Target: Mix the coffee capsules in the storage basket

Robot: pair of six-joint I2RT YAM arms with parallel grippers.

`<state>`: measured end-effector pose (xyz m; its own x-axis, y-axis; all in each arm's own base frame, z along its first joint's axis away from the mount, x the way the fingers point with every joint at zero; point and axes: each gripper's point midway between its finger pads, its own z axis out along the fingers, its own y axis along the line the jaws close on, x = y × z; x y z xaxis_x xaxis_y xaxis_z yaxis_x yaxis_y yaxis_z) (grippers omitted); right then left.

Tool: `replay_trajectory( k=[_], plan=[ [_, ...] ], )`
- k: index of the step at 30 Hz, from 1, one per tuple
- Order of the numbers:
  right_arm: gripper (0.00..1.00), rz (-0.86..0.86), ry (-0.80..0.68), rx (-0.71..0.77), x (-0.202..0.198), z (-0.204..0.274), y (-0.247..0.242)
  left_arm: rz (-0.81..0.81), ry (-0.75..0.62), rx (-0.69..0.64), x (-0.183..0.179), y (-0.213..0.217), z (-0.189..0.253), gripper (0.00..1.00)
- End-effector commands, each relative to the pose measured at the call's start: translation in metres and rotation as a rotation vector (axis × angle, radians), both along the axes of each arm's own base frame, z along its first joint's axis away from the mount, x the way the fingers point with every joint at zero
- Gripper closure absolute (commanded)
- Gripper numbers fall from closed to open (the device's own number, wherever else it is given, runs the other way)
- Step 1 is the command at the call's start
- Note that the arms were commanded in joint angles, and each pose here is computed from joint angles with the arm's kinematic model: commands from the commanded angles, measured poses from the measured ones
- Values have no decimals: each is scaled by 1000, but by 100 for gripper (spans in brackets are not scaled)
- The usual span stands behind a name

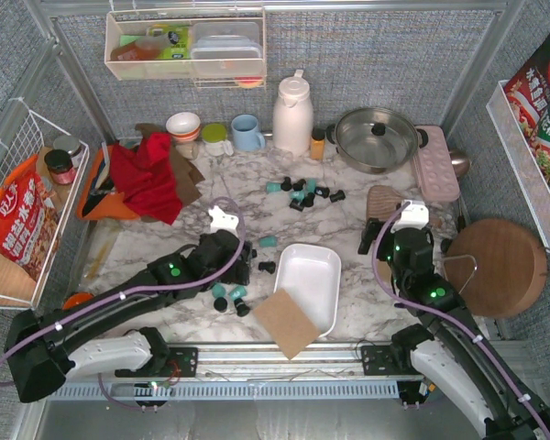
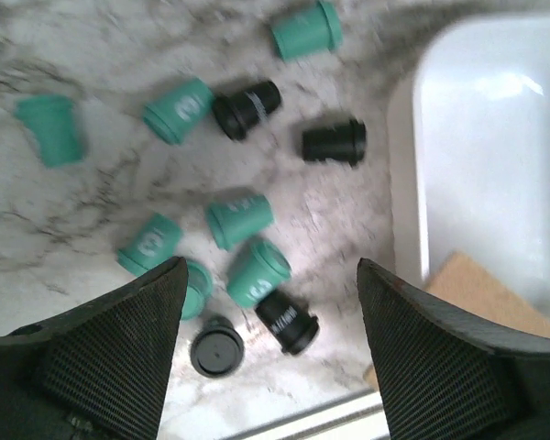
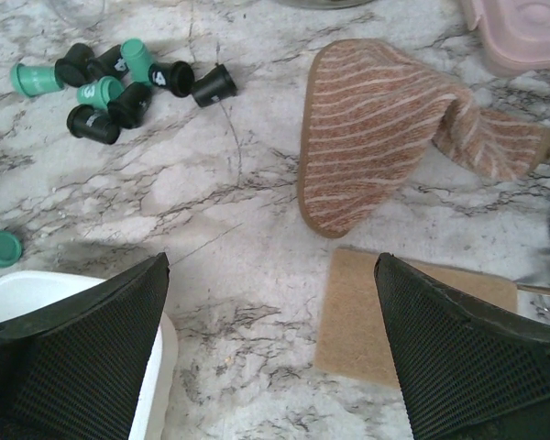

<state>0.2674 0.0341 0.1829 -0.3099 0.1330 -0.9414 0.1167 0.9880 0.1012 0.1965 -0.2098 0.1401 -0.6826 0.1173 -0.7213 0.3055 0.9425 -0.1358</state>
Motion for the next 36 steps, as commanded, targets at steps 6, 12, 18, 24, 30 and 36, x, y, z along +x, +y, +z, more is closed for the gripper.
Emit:
replay_trajectory(
  k=[6,12,18,24,30,36],
  plan=[
    [1,98,5,26,8,-1,21,-267,134,-158,-52,-47,-21,20],
    [1,107,12,27,9,-4,23,-389,147,-250,-68,-66,-24,22],
    [1,120,25,28,10,-7,26,-464,193,-290,-82,-76,-33,24],
    [1,130,30,27,11,-7,28,-486,219,-305,-89,-76,-40,25],
    [1,132,53,21,13,-14,30,-493,232,-321,-93,-76,-46,25],
    [1,134,65,18,14,-17,30,-493,225,-327,-92,-78,-51,26]
  ],
)
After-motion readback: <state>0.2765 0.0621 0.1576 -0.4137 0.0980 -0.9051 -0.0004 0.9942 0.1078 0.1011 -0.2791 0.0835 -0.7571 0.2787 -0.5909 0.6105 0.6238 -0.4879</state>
